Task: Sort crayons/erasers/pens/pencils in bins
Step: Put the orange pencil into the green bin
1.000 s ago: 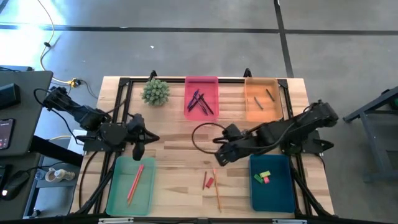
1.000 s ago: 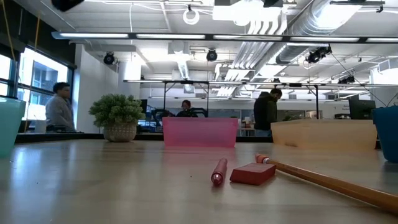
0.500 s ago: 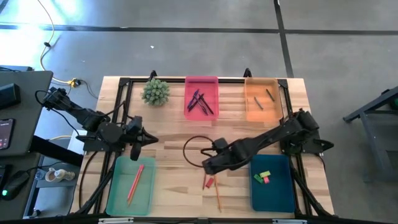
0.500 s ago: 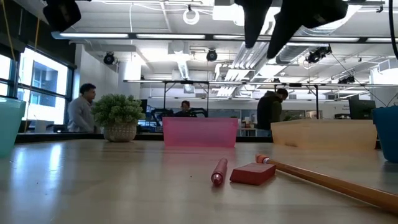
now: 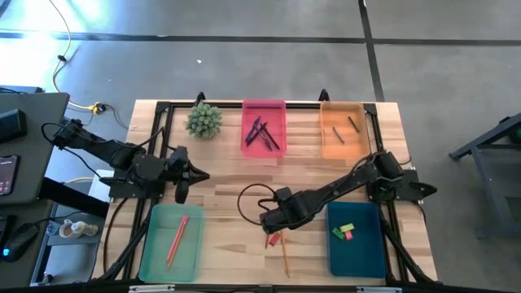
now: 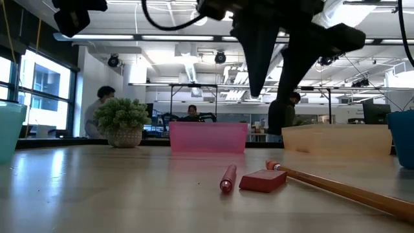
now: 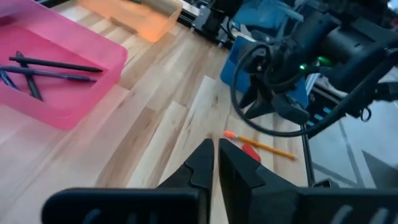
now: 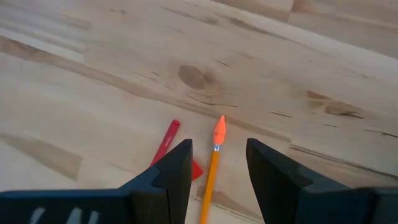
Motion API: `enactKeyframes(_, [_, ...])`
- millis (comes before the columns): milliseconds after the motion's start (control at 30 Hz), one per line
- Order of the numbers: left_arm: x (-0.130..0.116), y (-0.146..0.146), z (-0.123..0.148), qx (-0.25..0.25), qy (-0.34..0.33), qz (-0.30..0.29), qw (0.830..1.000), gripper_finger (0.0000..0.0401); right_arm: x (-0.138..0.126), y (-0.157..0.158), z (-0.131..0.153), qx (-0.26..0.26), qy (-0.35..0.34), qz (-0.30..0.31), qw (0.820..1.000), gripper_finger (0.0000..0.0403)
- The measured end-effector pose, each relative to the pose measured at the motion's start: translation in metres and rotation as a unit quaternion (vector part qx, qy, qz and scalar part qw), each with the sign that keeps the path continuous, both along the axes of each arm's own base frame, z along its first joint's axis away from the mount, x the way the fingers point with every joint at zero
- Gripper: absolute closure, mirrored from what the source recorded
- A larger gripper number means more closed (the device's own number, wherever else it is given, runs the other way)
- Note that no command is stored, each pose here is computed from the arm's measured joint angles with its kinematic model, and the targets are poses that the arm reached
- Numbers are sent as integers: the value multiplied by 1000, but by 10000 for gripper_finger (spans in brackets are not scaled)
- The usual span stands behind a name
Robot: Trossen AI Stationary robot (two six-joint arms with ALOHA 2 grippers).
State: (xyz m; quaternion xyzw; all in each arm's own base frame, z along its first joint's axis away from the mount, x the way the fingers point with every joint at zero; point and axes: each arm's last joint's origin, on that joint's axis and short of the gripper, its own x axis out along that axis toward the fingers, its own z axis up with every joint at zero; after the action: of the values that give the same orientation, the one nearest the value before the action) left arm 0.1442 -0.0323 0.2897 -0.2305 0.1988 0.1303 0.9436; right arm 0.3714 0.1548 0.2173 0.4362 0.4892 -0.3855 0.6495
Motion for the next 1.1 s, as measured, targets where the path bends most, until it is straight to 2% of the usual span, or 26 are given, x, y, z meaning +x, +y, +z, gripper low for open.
enactKeyframes(133, [1, 3, 0, 8, 6, -15, 1000, 362, 7, 2, -14, 5, 3, -5, 1000, 259])
enactKeyframes(333, [2, 8, 0, 8, 7, 3, 1000, 310, 12, 5, -31, 8, 17, -25, 1000, 259])
enactKeyframes(467, [3, 12, 0, 9, 7, 18, 1000, 289, 14, 6, -41, 5, 28, -29, 999, 259])
enactKeyframes(967, [3, 18, -1, 8, 12, 33, 999, 283, 17, 8, -68, 6, 63, -28, 998, 260])
enactKeyframes(1100, [3, 18, -1, 8, 12, 33, 999, 283, 17, 8, -74, 3, 71, -29, 997, 276])
